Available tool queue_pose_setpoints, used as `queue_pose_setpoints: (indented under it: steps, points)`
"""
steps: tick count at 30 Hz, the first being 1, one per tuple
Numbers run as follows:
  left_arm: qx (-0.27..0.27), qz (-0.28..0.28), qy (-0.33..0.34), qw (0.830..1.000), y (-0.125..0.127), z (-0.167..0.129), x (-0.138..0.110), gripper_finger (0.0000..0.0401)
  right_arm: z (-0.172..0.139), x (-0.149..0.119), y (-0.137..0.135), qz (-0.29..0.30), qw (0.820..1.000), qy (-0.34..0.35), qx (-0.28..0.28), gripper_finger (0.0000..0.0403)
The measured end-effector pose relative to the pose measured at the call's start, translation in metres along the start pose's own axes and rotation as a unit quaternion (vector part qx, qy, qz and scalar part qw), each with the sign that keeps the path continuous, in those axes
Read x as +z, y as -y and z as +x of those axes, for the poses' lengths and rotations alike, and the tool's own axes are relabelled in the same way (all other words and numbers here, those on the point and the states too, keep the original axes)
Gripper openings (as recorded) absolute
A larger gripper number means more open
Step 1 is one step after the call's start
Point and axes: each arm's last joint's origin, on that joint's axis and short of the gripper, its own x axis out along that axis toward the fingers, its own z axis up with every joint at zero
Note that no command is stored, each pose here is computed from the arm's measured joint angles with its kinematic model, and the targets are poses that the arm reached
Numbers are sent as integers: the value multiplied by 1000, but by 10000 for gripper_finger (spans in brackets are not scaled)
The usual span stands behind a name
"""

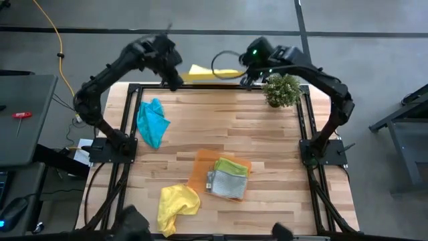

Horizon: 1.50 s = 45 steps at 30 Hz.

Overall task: Fold microfiber towels
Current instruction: Fold the top yellow towel

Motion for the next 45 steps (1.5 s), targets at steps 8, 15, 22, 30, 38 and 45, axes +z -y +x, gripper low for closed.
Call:
queue_pose_setpoints:
  steps: [8,15,22,30,38,45]
  points:
    - [-46,-14,-70,996,60,35,-56,0,33,-38,-68,-33,990,-99,96,0]
    - [-89,-55,-65,992,107,21,-115,0,44,-82,-127,-42,973,-172,148,0]
    - [-122,-111,-74,983,139,32,-156,0,52,-117,-173,-14,957,-212,199,0]
    - [-112,-128,-36,985,151,42,-159,0,51,-125,-185,12,957,-214,193,0]
    - [-44,-149,-12,988,123,51,-147,0,73,-103,-145,59,982,-138,113,0]
    - [9,-151,-15,988,113,71,-139,0,96,-87,-114,97,987,-91,95,0]
